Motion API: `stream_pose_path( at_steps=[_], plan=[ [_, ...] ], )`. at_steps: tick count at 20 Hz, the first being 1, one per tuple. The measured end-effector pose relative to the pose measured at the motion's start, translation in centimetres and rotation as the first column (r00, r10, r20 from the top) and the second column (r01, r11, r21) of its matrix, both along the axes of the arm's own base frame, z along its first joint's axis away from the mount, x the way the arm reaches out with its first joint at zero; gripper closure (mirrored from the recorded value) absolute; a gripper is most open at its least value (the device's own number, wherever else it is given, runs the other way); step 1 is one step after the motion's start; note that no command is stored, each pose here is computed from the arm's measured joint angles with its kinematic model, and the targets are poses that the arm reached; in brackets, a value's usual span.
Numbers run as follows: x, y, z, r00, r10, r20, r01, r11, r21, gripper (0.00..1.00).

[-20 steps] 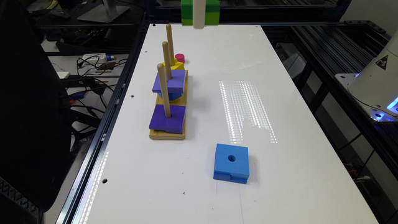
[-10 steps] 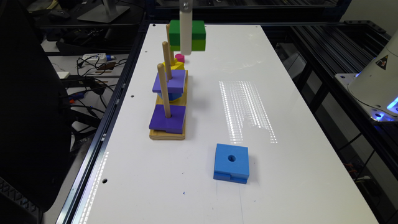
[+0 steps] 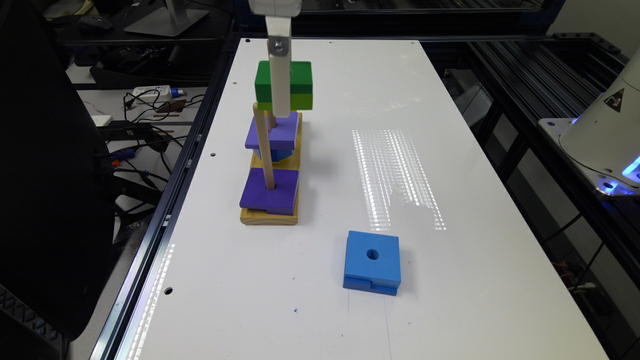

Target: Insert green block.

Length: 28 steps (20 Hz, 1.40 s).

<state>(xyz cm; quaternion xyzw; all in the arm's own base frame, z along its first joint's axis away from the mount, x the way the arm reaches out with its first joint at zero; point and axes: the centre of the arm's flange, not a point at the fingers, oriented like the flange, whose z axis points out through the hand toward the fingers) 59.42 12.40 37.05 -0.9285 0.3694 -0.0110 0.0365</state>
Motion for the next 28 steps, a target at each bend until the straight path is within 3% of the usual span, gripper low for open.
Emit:
stream_pose_path(
  at_steps=[6, 28],
  plan=[
    [0.41, 0.30, -0.55, 0.99999, 0.0011, -0.0031, -0.0011, 0.999999, -0.0009, 1.00],
    [0.41, 0.38, -0.64, 0.99999, -0.0022, -0.0030, 0.0022, 0.999995, -0.0025, 1.00]
  ],
)
